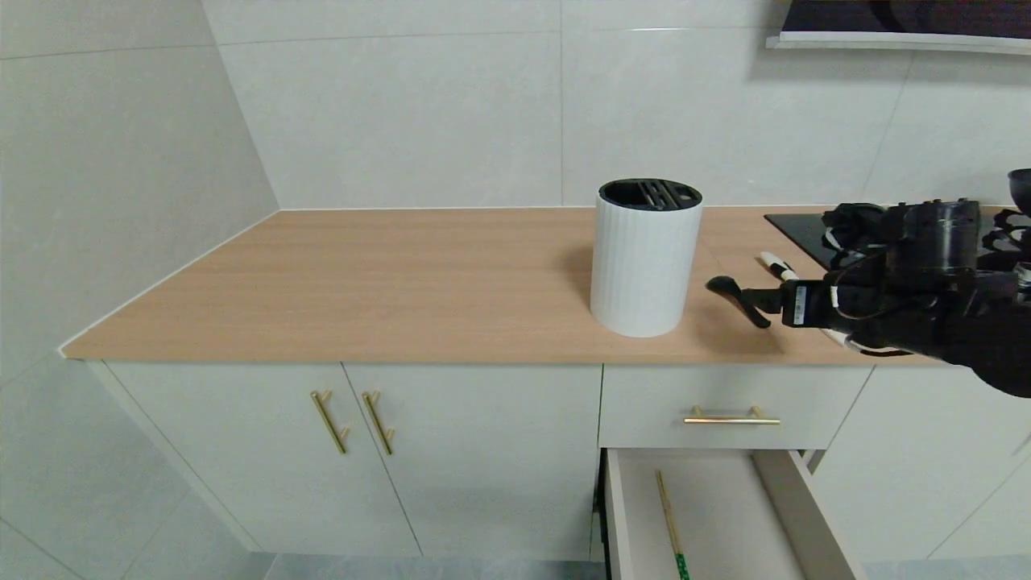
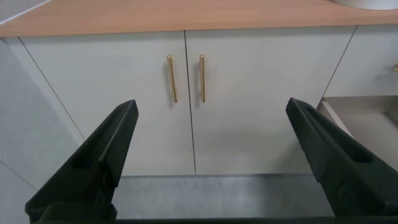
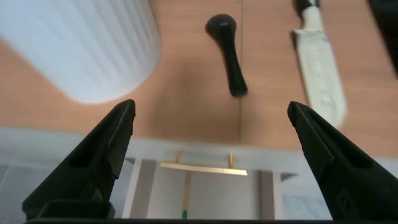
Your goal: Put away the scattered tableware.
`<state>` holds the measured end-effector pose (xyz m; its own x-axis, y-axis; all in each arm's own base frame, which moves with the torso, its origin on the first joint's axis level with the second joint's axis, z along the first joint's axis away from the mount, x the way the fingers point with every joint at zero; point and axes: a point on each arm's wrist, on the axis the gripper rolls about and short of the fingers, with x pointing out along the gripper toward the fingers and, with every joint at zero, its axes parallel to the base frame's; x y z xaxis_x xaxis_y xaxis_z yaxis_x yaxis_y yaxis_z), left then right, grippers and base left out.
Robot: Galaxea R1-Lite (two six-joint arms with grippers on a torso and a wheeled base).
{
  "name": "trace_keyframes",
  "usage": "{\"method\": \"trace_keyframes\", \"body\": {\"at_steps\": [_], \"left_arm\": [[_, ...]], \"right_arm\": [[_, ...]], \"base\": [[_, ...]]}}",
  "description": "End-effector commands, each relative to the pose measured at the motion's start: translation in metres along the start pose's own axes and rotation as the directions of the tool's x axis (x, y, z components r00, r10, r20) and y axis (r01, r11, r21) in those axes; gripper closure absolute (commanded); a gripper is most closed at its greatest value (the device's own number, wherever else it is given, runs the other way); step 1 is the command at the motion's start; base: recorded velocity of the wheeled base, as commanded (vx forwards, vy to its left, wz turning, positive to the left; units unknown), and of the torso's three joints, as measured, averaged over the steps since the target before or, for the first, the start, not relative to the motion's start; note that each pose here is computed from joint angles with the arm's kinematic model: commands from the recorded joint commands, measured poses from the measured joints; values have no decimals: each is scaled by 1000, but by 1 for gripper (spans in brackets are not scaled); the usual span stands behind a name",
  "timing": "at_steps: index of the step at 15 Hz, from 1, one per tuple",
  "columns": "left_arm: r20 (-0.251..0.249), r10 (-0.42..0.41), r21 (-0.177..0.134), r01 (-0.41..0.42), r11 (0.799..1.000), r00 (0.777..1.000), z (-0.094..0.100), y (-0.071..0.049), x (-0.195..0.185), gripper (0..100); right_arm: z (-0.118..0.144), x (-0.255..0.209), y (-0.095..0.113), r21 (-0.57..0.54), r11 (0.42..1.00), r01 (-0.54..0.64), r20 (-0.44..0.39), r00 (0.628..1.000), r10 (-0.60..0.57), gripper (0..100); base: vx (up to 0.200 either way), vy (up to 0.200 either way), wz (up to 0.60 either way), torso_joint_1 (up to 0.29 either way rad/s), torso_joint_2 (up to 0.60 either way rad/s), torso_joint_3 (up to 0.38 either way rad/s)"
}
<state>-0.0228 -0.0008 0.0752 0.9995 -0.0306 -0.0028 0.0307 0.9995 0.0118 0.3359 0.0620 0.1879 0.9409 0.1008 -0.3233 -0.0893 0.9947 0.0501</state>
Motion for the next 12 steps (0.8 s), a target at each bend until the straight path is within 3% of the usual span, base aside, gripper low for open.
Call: {"method": "trace_keyframes", "body": {"at_steps": [1, 6, 12], "left_arm": [[-2, 0, 0, 0, 1000, 1000, 0, 0, 0, 0], [0, 0, 0, 0, 1000, 1000, 0, 0, 0, 0], [-2, 0, 0, 0, 1000, 1000, 0, 0, 0, 0]], "right_arm": [[-23, 54, -3, -1, 1000, 3, -80, 997, -3, 0], [-45, 96, -8, -55, 998, 20, -83, 996, -25, 0], [-43, 108, -20, -42, 998, 49, -57, 997, -52, 0]], "base": [[0, 0, 0, 0, 0, 0], [0, 0, 0, 0, 0, 0], [0, 0, 0, 0, 0, 0]]}}
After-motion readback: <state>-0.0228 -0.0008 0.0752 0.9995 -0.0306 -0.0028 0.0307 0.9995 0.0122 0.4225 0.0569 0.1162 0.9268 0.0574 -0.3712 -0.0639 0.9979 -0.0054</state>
